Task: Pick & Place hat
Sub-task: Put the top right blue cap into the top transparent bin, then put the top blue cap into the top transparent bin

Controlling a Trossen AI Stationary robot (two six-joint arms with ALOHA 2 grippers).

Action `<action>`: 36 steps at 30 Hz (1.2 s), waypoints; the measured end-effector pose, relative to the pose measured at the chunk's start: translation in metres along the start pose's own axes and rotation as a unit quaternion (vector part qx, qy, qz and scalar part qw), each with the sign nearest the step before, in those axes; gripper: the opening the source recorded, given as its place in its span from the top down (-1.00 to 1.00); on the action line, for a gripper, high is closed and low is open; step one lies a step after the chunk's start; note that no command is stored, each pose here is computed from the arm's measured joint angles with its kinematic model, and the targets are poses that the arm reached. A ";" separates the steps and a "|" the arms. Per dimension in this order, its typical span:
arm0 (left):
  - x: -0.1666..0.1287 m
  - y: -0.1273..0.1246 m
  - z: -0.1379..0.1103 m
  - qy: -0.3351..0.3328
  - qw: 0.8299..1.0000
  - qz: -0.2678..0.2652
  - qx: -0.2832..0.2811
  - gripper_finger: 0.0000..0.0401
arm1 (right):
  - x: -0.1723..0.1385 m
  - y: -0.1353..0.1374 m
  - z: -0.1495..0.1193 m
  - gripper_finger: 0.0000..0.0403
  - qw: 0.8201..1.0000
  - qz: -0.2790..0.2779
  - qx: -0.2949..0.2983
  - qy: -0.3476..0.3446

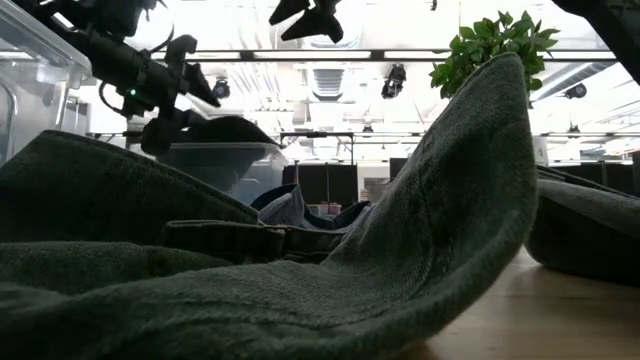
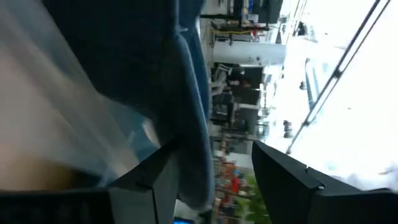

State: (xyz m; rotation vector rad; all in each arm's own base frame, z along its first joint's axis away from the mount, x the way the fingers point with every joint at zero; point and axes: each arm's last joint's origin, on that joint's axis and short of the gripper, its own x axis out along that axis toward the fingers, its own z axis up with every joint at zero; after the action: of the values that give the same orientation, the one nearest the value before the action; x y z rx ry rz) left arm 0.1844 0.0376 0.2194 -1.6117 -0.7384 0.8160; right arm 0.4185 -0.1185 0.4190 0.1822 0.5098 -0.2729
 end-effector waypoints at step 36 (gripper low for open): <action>-0.010 -0.043 -0.013 0.159 0.953 -0.069 0.250 0.05 | -0.006 0.008 -0.062 -0.03 0.957 0.024 0.037 0.285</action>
State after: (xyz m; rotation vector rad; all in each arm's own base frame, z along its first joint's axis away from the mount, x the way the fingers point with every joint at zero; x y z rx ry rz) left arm 0.1878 0.0296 0.2643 -1.1769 -0.3683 0.5639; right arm 0.3877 -0.0951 0.3695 0.3497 1.0673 -0.1887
